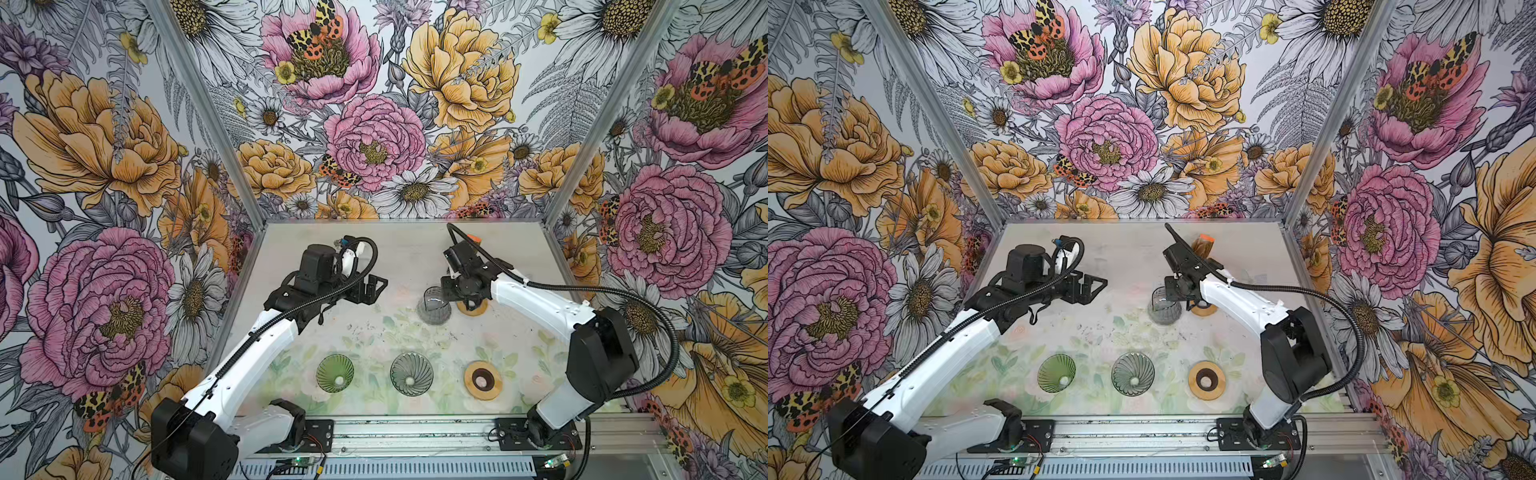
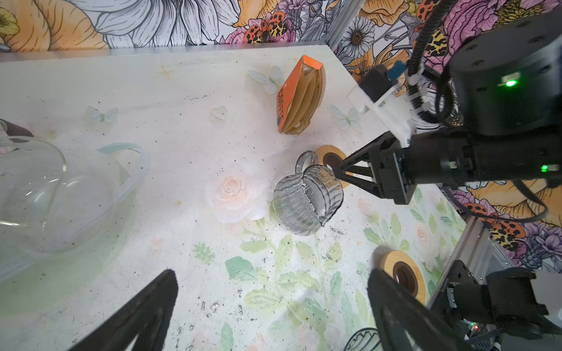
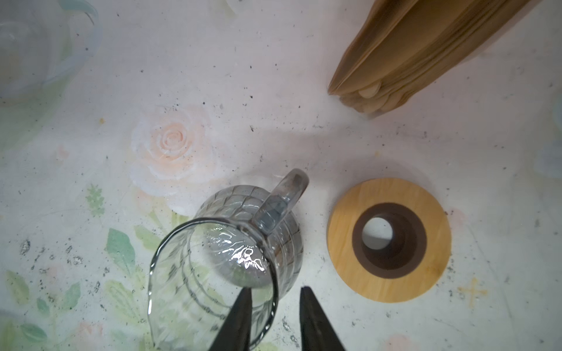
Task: Place the coffee filter in the dripper
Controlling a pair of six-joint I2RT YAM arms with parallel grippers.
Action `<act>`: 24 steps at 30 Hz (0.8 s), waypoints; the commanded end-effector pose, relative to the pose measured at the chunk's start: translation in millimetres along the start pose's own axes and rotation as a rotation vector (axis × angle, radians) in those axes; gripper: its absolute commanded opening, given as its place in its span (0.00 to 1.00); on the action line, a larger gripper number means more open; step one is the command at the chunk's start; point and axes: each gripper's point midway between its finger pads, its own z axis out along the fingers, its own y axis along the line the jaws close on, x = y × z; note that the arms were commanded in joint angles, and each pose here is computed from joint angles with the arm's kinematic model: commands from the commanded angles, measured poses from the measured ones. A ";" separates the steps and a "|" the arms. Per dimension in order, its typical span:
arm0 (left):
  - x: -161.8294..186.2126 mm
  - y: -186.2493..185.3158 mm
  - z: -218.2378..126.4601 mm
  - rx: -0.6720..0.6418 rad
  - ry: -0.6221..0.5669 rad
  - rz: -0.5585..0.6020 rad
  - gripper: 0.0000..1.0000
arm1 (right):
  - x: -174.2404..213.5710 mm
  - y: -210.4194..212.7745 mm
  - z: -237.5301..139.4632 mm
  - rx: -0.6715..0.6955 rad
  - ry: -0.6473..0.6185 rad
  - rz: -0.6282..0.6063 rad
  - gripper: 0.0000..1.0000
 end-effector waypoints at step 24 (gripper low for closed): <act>15.8 -83.3 58.2 -0.084 0.042 -0.164 0.99 | 16.2 -90.4 -27.1 -0.332 -0.175 0.402 0.77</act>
